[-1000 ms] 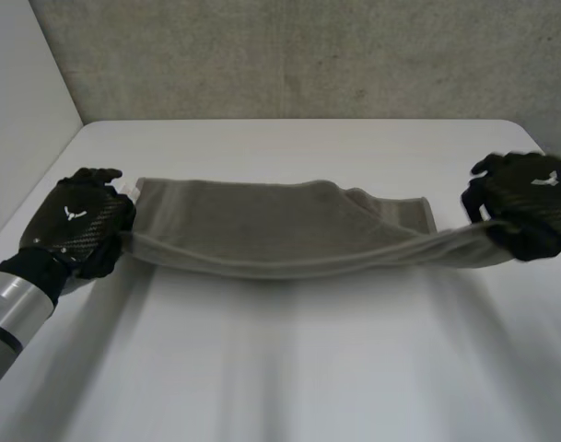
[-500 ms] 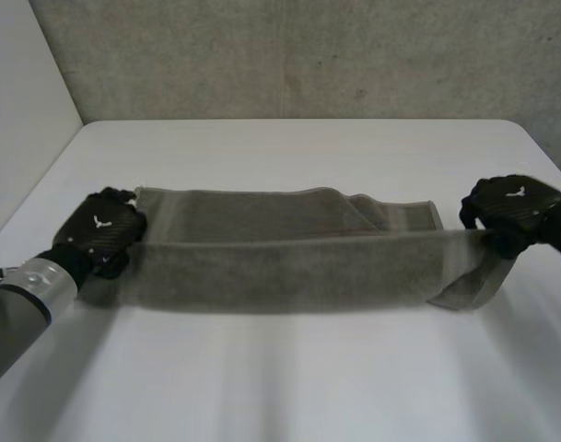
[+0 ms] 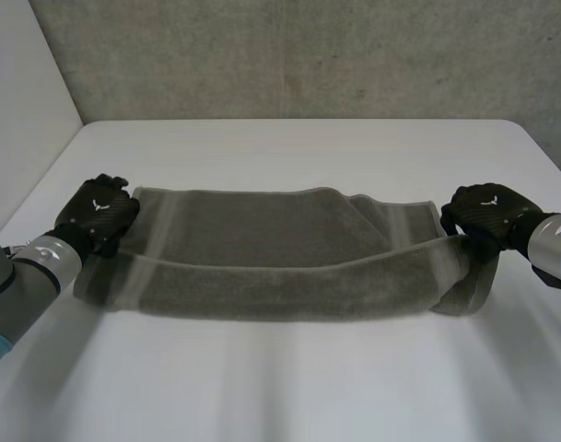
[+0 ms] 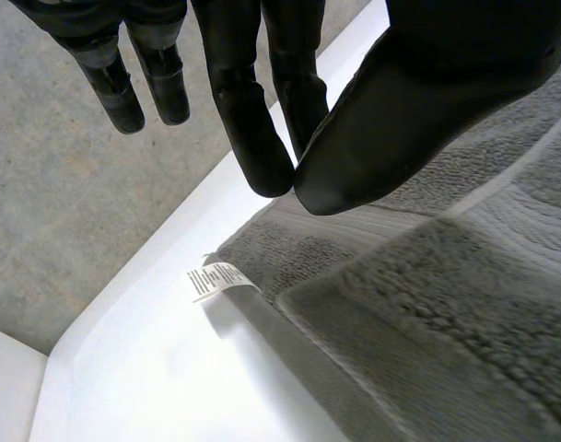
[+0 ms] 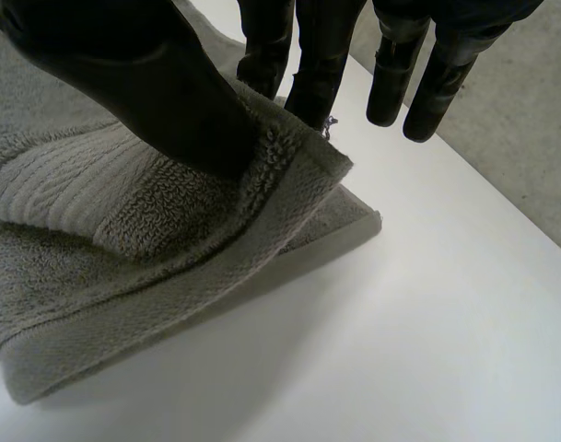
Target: Fold the towel.
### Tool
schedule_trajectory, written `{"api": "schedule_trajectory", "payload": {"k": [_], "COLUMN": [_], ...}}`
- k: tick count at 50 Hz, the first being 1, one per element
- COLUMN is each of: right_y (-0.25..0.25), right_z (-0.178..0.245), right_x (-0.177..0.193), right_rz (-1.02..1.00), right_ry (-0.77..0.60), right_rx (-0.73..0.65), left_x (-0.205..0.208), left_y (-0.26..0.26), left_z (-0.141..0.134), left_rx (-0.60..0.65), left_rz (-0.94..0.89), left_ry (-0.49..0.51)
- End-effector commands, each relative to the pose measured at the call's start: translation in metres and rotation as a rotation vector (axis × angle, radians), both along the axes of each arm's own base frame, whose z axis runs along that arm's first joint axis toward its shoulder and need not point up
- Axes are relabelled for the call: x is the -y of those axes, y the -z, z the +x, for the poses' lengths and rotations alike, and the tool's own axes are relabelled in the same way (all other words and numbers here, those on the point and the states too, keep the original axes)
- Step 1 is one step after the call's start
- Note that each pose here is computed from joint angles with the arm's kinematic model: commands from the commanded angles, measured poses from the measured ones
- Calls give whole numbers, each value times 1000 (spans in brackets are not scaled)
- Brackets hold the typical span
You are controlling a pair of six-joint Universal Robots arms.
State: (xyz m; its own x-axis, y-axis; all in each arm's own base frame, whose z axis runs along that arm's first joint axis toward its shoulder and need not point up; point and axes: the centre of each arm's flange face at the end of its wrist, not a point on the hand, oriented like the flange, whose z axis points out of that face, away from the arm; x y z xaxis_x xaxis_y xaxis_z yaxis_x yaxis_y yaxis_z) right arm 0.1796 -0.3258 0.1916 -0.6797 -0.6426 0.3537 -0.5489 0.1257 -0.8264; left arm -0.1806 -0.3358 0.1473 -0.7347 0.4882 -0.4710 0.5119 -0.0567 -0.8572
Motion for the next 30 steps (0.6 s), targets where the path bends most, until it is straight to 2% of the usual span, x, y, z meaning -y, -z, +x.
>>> {"api": "schedule_trajectory", "payload": {"k": [1,17,30], "right_y": [4,9,10], "right_z": [8,7,6], "right_x": [-3,-4,-5], "right_rz": [6,19,27], "right_ry": [-24,-27,-24], "right_rx": [-1,-3,-5], "left_x": [2,-16,-20], "left_y": [1,-8,-29], "left_z": [0,7,16], "left_rx": [0,9,-1], "left_rz": [12,161,157], "left_ry": [-2,-12,-42]}}
